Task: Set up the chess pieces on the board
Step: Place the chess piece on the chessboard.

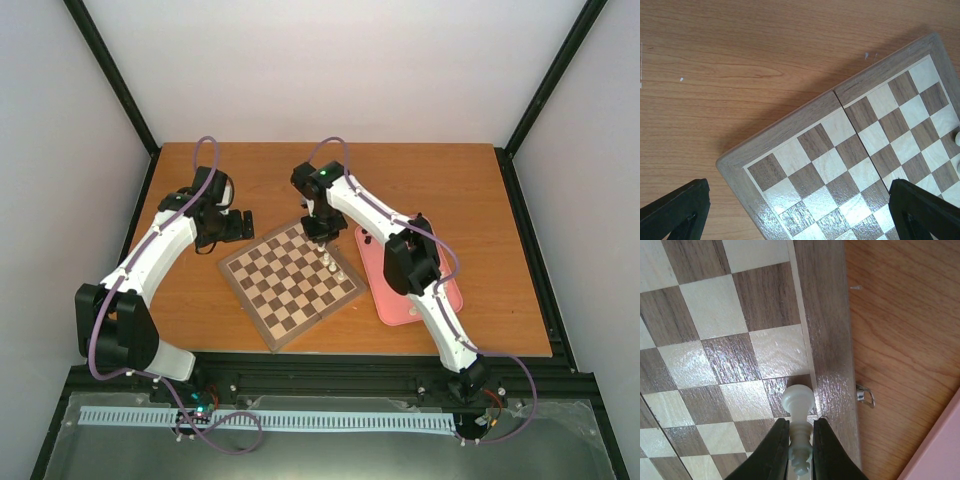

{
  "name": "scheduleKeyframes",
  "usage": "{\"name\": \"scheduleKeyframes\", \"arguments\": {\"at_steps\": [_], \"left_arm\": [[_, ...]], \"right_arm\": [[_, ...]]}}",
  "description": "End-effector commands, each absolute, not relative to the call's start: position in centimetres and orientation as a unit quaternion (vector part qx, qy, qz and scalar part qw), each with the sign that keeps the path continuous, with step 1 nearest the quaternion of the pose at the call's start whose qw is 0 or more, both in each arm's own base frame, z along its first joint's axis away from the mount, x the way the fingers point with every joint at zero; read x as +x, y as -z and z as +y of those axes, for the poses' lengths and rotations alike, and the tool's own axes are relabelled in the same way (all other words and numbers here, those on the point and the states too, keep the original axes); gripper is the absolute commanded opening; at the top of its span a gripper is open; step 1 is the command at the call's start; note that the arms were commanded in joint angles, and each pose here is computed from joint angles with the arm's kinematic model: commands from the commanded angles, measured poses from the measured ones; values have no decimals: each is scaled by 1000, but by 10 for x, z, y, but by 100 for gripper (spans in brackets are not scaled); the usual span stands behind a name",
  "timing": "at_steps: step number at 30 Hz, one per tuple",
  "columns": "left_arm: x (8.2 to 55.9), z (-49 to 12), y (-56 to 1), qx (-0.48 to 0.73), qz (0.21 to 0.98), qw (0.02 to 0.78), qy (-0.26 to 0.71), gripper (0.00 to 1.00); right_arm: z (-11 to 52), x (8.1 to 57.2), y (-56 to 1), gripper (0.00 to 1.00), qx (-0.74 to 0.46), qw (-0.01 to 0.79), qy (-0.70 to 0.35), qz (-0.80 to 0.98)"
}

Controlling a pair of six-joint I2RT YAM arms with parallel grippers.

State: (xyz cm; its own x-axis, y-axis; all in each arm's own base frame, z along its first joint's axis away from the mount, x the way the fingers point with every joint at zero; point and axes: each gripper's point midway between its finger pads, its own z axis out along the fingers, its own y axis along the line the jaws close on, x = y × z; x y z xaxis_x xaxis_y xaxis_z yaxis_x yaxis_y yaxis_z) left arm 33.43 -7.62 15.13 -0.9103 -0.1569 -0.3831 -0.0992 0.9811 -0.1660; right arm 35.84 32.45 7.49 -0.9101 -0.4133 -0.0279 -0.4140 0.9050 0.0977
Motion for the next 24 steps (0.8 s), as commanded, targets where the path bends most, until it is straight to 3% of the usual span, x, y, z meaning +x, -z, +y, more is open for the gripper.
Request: {"name": "scheduleKeyframes", "arguments": {"at_steps": [1, 18, 24], "left_arm": [[336, -78, -156, -56, 973, 210, 72, 100], [336, -80, -155, -56, 974, 207, 76, 100], [337, -81, -156, -56, 973, 208, 78, 100]], "right_arm": [[331, 353, -61, 8, -223, -7, -43, 974], [321, 348, -64, 12, -230, -12, -16, 973], [324, 347, -66, 20, -235, -7, -19, 972]]}}
